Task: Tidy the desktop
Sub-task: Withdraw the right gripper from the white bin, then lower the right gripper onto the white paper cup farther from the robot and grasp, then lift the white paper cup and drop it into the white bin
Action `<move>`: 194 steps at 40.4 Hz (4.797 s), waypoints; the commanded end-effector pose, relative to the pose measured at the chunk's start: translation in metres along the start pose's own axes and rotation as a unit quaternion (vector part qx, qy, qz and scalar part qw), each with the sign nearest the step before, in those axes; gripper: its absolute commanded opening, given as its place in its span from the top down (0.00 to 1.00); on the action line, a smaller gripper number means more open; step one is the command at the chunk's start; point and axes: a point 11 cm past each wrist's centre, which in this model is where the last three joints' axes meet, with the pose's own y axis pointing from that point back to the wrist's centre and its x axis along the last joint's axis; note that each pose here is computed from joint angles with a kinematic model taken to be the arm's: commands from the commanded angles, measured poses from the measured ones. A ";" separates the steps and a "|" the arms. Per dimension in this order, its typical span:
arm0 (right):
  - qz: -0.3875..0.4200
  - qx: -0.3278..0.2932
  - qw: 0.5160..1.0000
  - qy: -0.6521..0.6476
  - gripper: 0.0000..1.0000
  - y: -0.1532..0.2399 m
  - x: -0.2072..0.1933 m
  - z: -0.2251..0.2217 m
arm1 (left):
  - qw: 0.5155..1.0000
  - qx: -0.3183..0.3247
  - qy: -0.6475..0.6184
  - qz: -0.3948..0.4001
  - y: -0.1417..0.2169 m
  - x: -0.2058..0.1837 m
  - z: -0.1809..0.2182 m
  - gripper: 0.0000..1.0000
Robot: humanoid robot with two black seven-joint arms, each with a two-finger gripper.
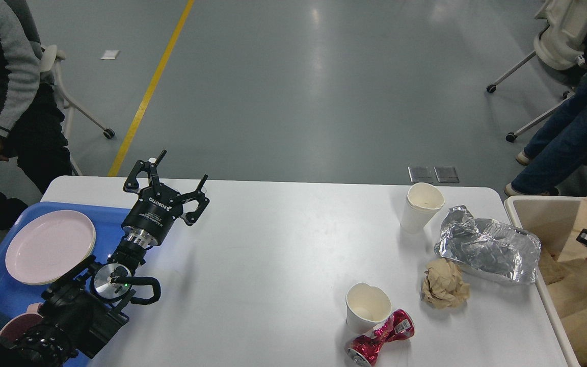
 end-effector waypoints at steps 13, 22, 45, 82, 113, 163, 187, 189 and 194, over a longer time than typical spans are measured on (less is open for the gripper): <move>0.035 -0.023 0.999 -0.009 0.00 -0.015 -0.036 0.020 | 1.000 0.000 0.000 0.001 0.000 0.000 0.000 0.03; 0.046 -0.016 0.999 -0.014 0.00 -0.013 -0.021 0.010 | 1.000 -0.001 0.000 0.001 0.001 0.001 0.000 0.03; -0.039 0.192 0.979 -0.051 0.00 0.095 0.150 -0.173 | 1.000 0.001 0.000 0.000 0.000 0.000 0.000 0.03; -0.205 0.216 0.953 0.062 0.00 0.130 0.026 -0.258 | 1.000 0.000 0.001 0.000 0.000 0.000 -0.001 0.03; -0.164 0.190 0.960 -0.124 0.00 0.059 -0.028 -0.229 | 1.000 0.000 0.001 -0.001 -0.001 -0.001 -0.001 0.03; -0.175 0.197 0.953 -0.149 1.00 0.057 -0.050 -0.233 | 1.000 0.000 0.001 -0.001 0.000 -0.001 -0.001 0.03; -0.225 0.269 0.924 -0.155 1.00 0.124 0.072 -0.196 | 1.000 0.000 0.001 0.000 0.000 0.000 -0.001 0.03; -0.231 0.308 0.918 -0.098 1.00 0.168 0.103 -0.217 | 1.000 0.000 0.000 -0.001 0.000 -0.001 0.000 0.03; -0.235 0.356 0.904 0.014 1.00 0.249 0.122 -0.255 | 1.000 0.000 0.000 0.000 0.000 0.000 0.000 0.03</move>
